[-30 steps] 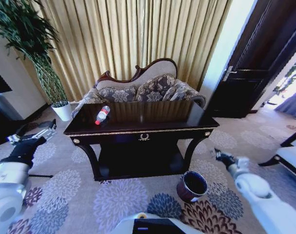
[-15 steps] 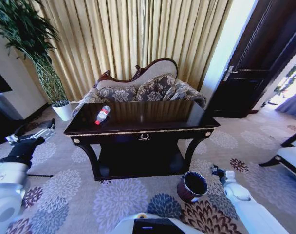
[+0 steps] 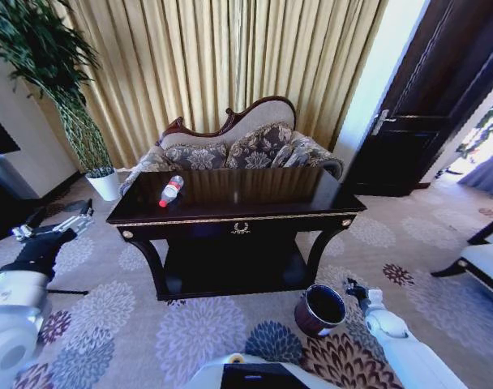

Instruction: Move to the front of the table and place the trash on the table into the trash bin.

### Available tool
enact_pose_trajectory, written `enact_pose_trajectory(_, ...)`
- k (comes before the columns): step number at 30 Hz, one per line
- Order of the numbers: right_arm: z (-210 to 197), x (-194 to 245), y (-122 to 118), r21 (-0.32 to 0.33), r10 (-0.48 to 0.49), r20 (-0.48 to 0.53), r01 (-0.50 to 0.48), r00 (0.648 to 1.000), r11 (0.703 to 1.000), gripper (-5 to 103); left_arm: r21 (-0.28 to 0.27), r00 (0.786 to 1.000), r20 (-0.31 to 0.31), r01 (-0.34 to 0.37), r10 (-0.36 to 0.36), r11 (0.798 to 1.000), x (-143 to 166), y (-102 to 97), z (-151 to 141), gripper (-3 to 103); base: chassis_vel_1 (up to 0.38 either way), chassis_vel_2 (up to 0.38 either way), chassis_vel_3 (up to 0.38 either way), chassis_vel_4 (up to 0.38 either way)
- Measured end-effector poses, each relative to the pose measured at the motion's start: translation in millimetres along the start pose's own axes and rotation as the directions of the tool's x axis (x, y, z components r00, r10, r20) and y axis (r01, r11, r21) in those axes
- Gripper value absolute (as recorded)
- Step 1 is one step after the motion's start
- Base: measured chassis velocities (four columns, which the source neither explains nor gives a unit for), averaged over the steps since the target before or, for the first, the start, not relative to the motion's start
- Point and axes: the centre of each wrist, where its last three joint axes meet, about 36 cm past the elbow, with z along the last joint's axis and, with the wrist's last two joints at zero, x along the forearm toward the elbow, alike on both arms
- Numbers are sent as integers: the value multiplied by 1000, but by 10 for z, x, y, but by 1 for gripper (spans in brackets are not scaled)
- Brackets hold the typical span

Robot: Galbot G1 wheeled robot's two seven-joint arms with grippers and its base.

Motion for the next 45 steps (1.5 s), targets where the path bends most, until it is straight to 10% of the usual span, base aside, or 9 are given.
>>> enact_pose_trajectory(22, -98, 69, -13, -16, 1, 22, -1, 1000, 1000, 99, 9, 1000, 2, -18, 17, 1000, -28, -31, -3, 100, 0, 0, 0, 0)
enact_pose_trajectory(39, -339, 130, -48, -112, -21, 20, 23, 1000, 993, 100, 22, 1000, -8, -20, 20, 1000, -28, -54, 29, 100, 0, 0, 0, 0)
enact_pose_trajectory(45, -1216, 475, -85, -241, -72, 163, 110, 984, 964, 100, 27, 1000, -10, -26, 26, 999, -34, -69, 38, 100, 0, 0, 0, 0)
